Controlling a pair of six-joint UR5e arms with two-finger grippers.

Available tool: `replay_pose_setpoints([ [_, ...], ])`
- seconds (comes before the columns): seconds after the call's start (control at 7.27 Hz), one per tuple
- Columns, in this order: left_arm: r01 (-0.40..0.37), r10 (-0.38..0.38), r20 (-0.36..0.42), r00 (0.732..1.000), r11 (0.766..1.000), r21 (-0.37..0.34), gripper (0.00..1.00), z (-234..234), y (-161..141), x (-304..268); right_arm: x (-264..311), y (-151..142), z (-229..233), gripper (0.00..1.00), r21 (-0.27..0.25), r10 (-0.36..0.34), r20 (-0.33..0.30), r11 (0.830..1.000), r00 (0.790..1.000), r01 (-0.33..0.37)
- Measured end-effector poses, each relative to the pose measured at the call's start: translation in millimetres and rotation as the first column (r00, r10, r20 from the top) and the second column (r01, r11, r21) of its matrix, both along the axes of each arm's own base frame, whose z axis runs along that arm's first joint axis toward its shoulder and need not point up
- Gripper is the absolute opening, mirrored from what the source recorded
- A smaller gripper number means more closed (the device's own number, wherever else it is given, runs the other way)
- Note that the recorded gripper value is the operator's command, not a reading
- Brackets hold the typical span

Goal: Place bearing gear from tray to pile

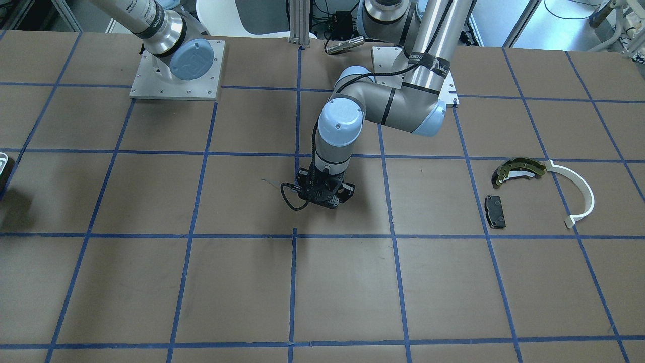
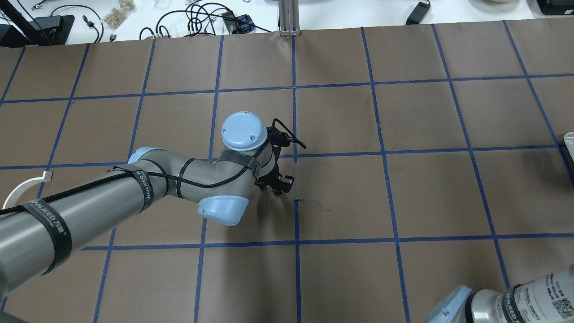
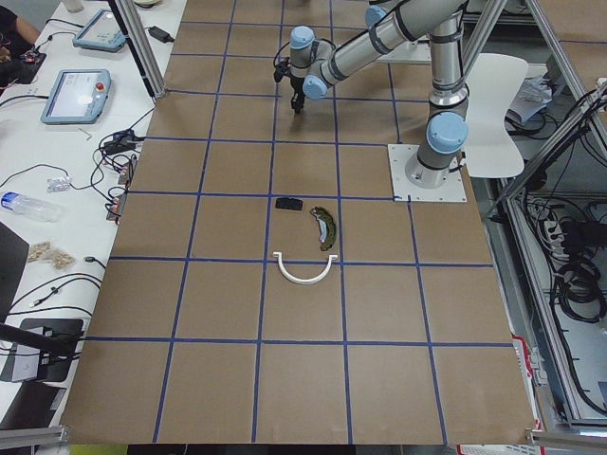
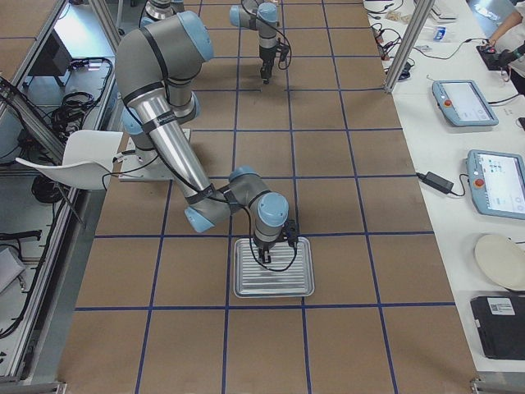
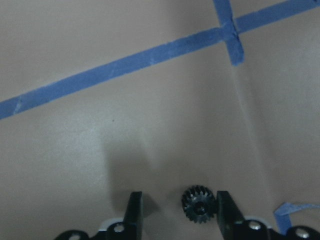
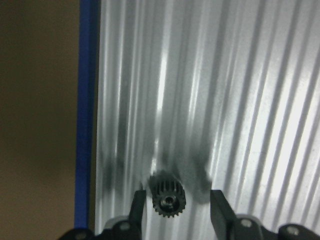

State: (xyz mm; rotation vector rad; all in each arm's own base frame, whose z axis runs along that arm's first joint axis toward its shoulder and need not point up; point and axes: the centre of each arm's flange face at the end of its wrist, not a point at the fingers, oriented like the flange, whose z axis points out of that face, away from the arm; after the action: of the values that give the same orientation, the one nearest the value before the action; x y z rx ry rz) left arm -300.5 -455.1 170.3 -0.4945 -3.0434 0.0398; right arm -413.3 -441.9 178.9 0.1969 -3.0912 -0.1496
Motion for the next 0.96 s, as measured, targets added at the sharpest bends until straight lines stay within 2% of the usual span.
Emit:
replay_pose_setpoints([
  [0.41, -0.003, 0.003, 0.008, 1.000, 1.000, -0.001, 0.00, 3, -1, 2, 1, 1, 3, 0.00, -0.003, -0.011, -0.004, 1.000, 1.000, 0.011],
  [0.69, -0.010, 0.012, 0.064, 0.998, 1.000, -0.025, 0.00, 26, -19, 26, 6, 1, 16, 0.00, -0.002, -0.013, -0.023, 1.000, 1.000, 0.013],
  [0.96, -0.028, 0.030, 0.121, 0.992, 0.999, -0.017, 0.00, 64, -72, 118, 20, 3, 32, 0.00, -0.007, -0.010, -0.032, 1.000, 0.999, 0.010],
])
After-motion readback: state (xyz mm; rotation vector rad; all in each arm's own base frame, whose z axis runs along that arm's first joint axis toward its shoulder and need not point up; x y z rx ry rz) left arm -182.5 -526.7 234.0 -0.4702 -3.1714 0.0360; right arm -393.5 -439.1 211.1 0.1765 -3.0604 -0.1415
